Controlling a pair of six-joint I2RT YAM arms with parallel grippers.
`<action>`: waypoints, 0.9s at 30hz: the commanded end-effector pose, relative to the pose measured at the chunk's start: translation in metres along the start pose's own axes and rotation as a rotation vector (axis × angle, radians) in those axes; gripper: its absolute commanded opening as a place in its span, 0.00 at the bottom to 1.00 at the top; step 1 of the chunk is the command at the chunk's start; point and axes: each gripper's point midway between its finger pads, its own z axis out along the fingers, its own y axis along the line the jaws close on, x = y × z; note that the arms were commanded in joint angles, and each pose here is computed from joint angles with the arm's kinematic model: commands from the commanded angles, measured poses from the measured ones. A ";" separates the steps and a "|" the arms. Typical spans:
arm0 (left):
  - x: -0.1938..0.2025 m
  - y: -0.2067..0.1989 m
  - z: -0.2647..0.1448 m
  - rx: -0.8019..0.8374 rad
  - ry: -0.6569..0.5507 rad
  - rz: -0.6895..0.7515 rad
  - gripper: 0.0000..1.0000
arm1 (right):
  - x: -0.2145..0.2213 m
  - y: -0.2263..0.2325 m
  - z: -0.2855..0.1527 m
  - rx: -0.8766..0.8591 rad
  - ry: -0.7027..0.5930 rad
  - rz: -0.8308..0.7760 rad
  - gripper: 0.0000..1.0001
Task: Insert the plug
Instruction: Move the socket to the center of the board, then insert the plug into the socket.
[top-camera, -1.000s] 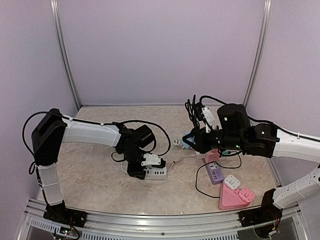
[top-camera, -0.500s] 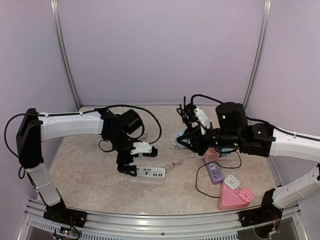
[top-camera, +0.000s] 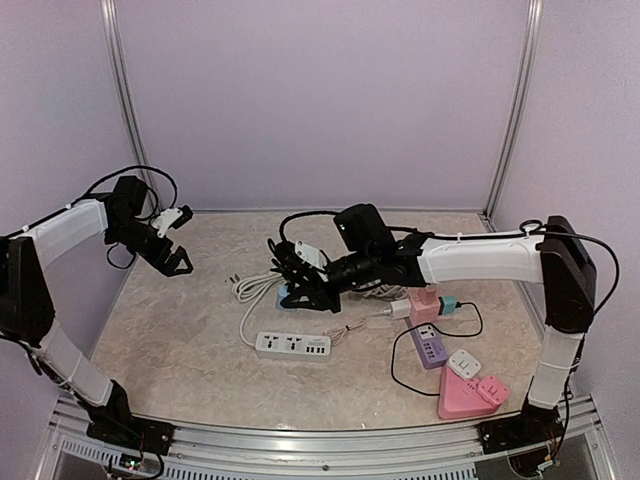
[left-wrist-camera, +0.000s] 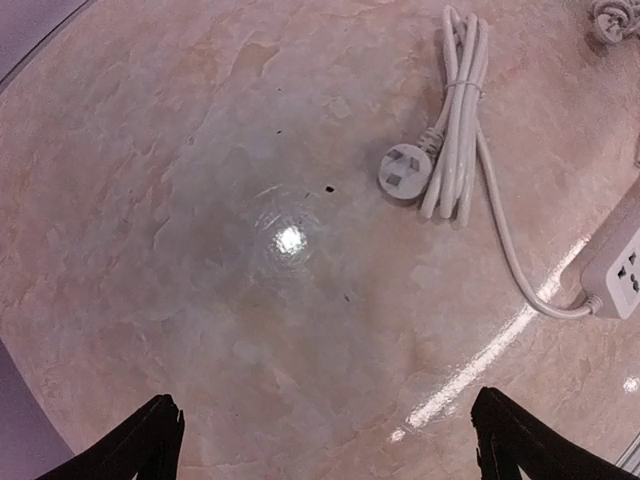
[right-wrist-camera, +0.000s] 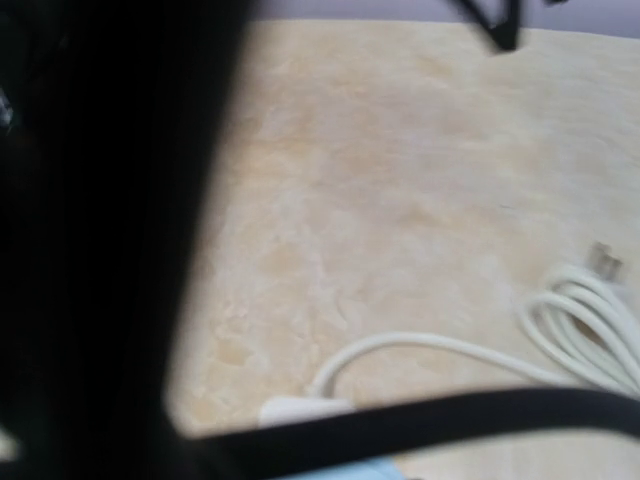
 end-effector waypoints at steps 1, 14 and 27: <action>-0.008 0.027 -0.012 -0.109 -0.070 -0.073 0.99 | 0.007 -0.006 0.031 -0.149 0.009 -0.107 0.00; 0.009 0.023 0.010 -0.067 -0.012 -0.066 0.99 | 0.083 -0.002 0.053 -0.188 0.205 -0.042 0.00; 0.011 0.007 0.028 -0.065 0.062 0.023 0.99 | 0.119 -0.002 0.056 -0.138 0.246 -0.004 0.00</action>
